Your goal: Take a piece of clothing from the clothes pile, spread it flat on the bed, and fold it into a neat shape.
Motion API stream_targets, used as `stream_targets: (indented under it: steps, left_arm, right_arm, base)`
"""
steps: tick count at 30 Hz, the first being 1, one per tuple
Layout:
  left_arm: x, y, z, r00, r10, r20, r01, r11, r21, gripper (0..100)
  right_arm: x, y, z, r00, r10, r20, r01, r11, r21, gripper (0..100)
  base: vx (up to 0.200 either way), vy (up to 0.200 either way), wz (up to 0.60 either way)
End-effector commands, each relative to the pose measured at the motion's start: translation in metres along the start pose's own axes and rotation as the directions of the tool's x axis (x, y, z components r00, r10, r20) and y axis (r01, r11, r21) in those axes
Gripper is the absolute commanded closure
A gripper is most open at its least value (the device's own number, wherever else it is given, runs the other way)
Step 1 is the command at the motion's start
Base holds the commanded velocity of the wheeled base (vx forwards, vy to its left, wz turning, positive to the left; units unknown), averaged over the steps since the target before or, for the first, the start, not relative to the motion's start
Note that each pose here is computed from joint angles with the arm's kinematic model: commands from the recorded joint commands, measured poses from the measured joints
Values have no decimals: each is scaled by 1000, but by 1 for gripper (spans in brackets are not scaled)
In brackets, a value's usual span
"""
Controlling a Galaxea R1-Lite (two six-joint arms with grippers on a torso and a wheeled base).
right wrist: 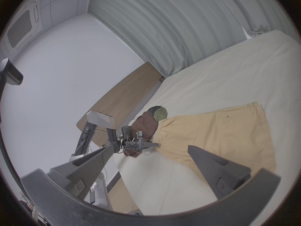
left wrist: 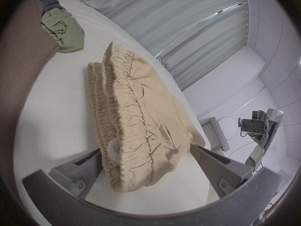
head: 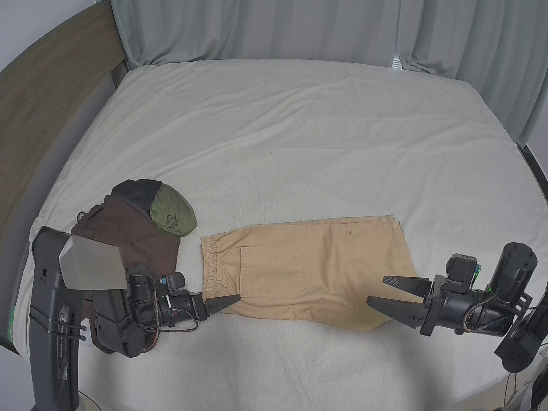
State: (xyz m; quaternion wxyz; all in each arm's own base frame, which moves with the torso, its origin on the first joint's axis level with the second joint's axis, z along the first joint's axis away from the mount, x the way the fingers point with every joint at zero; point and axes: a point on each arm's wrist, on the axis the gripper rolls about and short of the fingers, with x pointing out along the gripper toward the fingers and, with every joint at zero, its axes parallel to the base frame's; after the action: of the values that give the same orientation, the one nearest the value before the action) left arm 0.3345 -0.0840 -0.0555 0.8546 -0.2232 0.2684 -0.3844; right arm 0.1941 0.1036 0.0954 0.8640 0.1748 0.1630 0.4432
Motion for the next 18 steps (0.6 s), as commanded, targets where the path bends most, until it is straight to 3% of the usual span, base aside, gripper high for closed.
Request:
stream_targets:
  steps: [1, 13, 14, 18]
  left_arm:
    - [0, 0, -1, 1000, 0, -1, 0, 1000, -1, 0]
    - [2, 3, -4, 1000, 2, -9, -2, 1000, -5, 0]
    - [2, 3, -4, 1000, 0, -9, 0, 1000, -3, 100]
    - [2, 4, -5, 1000, -1, -11, 1, 1000, -1, 100]
  right_arm:
    - [1, -1, -1, 1000, -1, -3, 1, 1000, 2, 0]
    - [0, 0, -2, 1000, -2, -7, 2, 1000, 4, 0]
    - [0, 0, -2, 1000, -2, -7, 2, 1000, 4, 0]
    - [0, 0, -2, 1000, -2, -7, 2, 1000, 4, 0]
  base:
    - [0, 0, 0]
    - [0, 0, 0]
    - [0, 0, 0]
    - [0, 0, 0]
